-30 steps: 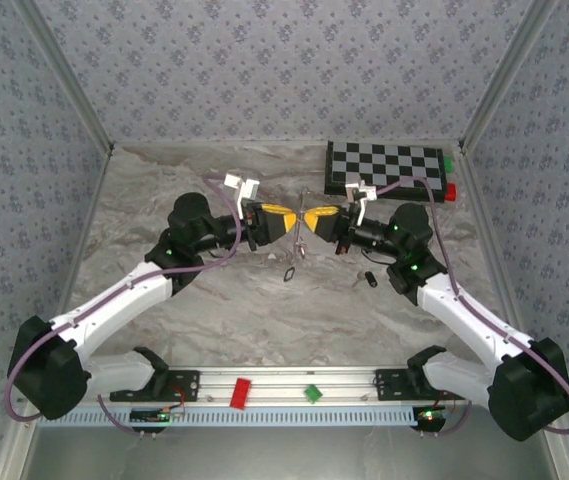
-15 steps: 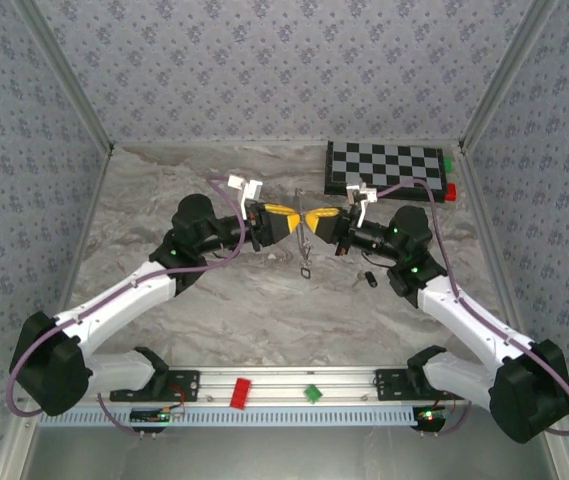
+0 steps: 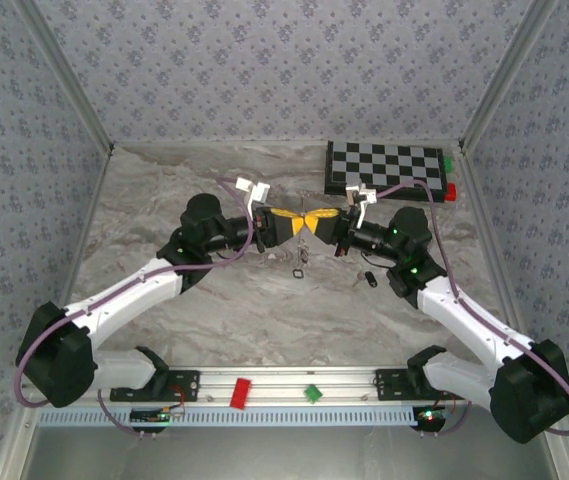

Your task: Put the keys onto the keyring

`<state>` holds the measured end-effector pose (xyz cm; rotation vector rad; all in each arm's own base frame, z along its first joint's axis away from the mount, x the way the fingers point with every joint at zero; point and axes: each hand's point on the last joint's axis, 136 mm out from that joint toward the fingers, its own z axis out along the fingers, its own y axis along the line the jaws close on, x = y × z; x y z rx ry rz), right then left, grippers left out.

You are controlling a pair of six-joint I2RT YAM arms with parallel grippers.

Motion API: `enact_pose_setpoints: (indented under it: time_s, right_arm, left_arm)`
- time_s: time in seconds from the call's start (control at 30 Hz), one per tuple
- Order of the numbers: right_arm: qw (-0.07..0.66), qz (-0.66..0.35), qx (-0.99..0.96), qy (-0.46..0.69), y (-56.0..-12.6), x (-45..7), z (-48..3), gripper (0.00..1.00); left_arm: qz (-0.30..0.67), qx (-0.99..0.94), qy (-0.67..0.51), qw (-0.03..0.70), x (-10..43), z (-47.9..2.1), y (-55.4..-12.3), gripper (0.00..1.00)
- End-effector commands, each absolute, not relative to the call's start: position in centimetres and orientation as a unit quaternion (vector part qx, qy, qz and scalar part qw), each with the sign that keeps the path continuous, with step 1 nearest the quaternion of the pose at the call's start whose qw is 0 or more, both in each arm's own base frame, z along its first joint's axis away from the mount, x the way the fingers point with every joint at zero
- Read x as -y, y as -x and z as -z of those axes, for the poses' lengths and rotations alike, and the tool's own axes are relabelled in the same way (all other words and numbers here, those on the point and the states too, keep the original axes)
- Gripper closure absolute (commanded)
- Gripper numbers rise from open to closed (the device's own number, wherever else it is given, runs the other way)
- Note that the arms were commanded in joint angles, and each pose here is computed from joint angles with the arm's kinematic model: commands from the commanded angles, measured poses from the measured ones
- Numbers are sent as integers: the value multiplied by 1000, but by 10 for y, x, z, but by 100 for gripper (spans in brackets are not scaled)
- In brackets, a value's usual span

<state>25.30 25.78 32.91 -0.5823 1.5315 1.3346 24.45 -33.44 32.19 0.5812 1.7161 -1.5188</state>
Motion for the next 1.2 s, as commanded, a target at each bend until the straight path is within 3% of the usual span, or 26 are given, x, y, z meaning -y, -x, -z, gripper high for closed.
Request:
enact_pose_setpoints:
  time_s: [0.0,0.07,0.3,0.43,0.63,0.73,0.77,0.93,1.17]
  right_arm:
    - [509,-554,-610,248,-247,-257,-343,100]
    - [508,-555,-611,248,-247,-258,-342,100]
    - [508,-554,-611,249,-247,-258,-341,100]
    - [507,-554,-611,251,-246,-258,-340,100]
    - [509,-550,-614,248,-246,-257,-340,100]
    - [514,-541,-619,244,-247,-253,-339,68]
    - [519,-536,-621,240,-247,-250,-340,64]
    - [544,-507,-630,223,-247,-234,-341,56]
    - [553,-491,-637,218,-246,-225,-341,56]
  left_arm:
    - [613,-637,-246,397,337,-348,-238,77]
    - [615,-634,-247,399,336,-350,-237,82]
    - [618,-631,-249,398,336,-353,-236,86]
    - [617,-631,-249,399,336,-353,-236,100]
    - [612,-633,-253,400,335,-352,-235,100]
    - [606,-635,-258,404,334,-351,-234,100]
    - [603,-636,-260,406,333,-351,-233,100]
    - [591,-636,-269,417,330,-354,-231,100]
    - [586,-639,-272,418,329,-354,-231,100]
